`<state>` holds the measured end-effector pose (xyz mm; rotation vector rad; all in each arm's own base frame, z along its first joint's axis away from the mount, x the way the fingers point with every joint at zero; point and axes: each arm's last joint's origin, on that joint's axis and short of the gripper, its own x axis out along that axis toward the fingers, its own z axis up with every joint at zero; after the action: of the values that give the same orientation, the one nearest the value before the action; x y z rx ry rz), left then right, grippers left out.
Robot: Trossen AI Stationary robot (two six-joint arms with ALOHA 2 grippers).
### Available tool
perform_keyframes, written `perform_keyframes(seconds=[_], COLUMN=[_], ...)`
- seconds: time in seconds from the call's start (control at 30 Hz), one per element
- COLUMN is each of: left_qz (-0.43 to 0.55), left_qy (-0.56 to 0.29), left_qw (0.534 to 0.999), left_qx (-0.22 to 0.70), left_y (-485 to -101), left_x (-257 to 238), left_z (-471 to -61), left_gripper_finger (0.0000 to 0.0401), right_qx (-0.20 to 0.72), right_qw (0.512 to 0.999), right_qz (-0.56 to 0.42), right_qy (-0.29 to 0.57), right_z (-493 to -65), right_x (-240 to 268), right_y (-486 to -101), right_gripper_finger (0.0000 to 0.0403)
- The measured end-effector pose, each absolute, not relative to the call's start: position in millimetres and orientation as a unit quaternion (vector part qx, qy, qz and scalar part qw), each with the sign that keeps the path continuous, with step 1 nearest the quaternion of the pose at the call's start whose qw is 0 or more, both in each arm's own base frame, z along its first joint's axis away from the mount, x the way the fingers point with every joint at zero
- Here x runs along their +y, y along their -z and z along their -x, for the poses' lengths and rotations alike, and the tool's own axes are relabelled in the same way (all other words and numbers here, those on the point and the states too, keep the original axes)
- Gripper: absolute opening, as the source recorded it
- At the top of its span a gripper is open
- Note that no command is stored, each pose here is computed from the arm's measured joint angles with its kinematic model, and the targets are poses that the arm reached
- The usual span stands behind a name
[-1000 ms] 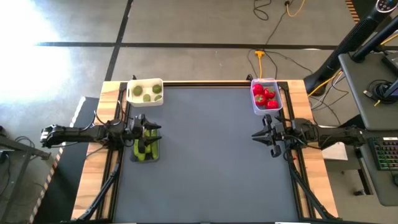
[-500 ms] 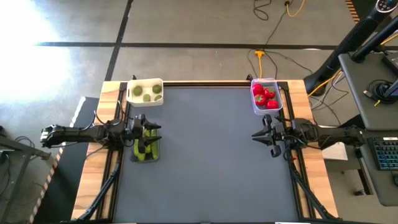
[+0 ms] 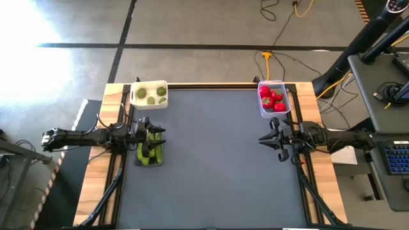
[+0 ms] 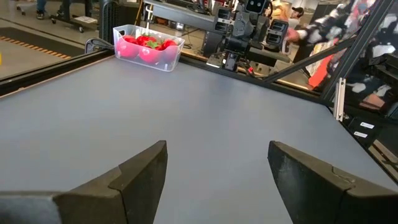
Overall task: Sort produce into baskets
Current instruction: Return to Home Position
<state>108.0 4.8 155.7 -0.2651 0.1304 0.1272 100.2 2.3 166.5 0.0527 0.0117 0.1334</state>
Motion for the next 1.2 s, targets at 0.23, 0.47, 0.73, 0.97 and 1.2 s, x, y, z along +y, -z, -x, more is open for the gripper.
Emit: perform_keyframes(seconds=[0.23, 0.47, 0.73, 0.97, 1.2], left_qz=[0.132, 0.132, 0.132, 0.132, 0.132], left_qy=[-0.063, -0.063, -0.063, -0.063, -0.063], left_qw=[0.987, 0.987, 0.987, 0.987, 0.987], left_qx=[0.065, 0.065, 0.065, 0.065, 0.065], left_y=[-155.7, -155.8, -155.8, -155.7, -155.7], left_x=[4.8, 4.8, 4.8, 4.8, 4.8], left_z=[-108.0, -108.0, -108.0, -107.9, -107.9], left_gripper_finger=[0.0262, 0.0262, 0.0262, 0.0262, 0.0262], right_qx=[0.006, 0.006, 0.006, 0.006, 0.006], right_qw=[0.997, 0.997, 0.997, 0.997, 0.997], right_qz=[-0.026, -0.026, -0.026, -0.026, -0.026], right_qy=[-0.066, -0.067, -0.067, -0.078, -0.078], right_z=[-100.2, -100.2, -100.2, -100.1, -100.1], right_x=[2.3, 2.3, 2.3, 4.5, 4.5], right_y=[-166.5, -166.5, -166.5, -166.5, -166.5], right_gripper_finger=[0.0054, 0.0054, 0.0054, 0.0054, 0.0054])
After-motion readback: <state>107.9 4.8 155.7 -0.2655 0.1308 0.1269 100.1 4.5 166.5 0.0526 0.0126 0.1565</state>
